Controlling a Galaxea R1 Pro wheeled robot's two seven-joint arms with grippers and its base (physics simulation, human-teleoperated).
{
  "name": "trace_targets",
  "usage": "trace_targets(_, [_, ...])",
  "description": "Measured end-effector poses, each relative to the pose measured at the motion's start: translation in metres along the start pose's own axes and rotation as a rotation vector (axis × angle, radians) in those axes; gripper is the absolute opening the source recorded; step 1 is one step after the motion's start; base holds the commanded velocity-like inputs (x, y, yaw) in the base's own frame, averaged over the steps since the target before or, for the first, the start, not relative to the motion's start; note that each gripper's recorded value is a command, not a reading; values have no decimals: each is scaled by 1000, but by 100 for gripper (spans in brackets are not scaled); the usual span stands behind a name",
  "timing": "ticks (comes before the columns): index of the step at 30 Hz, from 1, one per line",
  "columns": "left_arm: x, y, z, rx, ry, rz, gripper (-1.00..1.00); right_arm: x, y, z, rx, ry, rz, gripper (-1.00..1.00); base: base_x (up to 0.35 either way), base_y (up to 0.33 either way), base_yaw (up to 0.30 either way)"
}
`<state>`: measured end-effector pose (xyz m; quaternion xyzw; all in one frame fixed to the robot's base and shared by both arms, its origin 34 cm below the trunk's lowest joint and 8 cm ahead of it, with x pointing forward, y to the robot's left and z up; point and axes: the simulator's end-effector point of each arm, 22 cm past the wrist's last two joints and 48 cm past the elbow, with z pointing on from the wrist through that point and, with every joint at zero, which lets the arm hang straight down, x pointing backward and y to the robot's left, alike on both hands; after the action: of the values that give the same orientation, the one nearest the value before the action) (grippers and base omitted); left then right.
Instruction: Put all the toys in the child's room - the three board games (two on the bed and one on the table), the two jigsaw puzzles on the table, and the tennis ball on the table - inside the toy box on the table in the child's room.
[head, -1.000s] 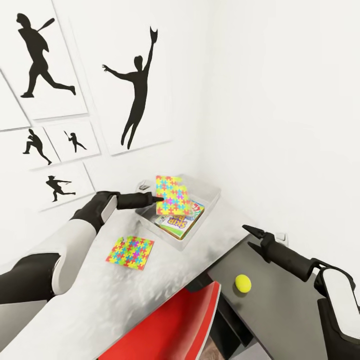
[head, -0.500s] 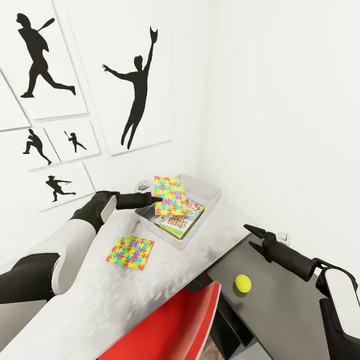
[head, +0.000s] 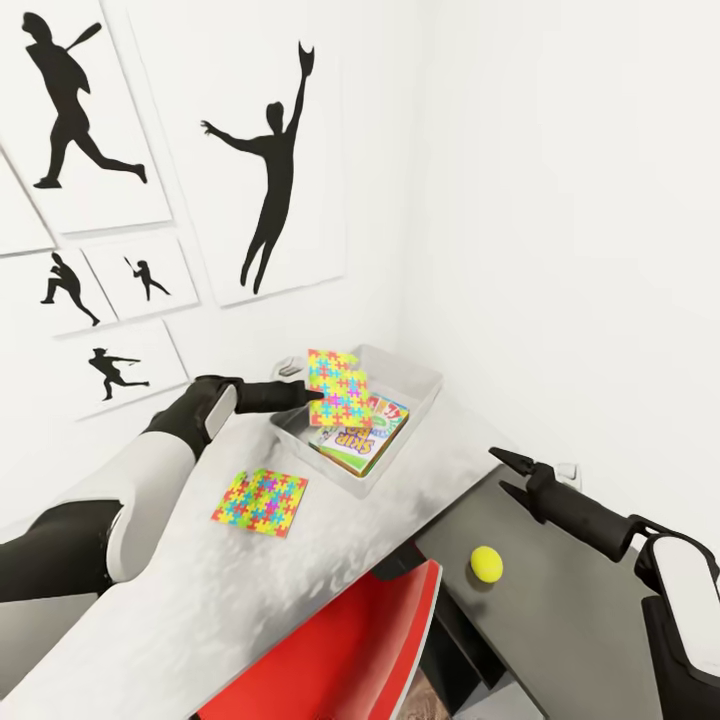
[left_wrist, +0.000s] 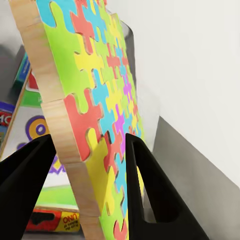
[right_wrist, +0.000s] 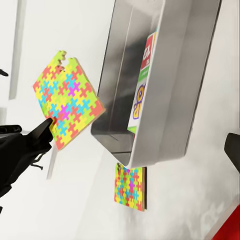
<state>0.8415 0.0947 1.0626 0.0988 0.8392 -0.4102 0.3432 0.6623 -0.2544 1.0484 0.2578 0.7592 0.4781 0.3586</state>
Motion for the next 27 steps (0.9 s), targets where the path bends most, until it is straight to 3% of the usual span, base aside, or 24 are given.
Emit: trace_targets(27, [21,11,25,-4,33,-24,-100,1,-23,5,41,19,7,100,0,0,0])
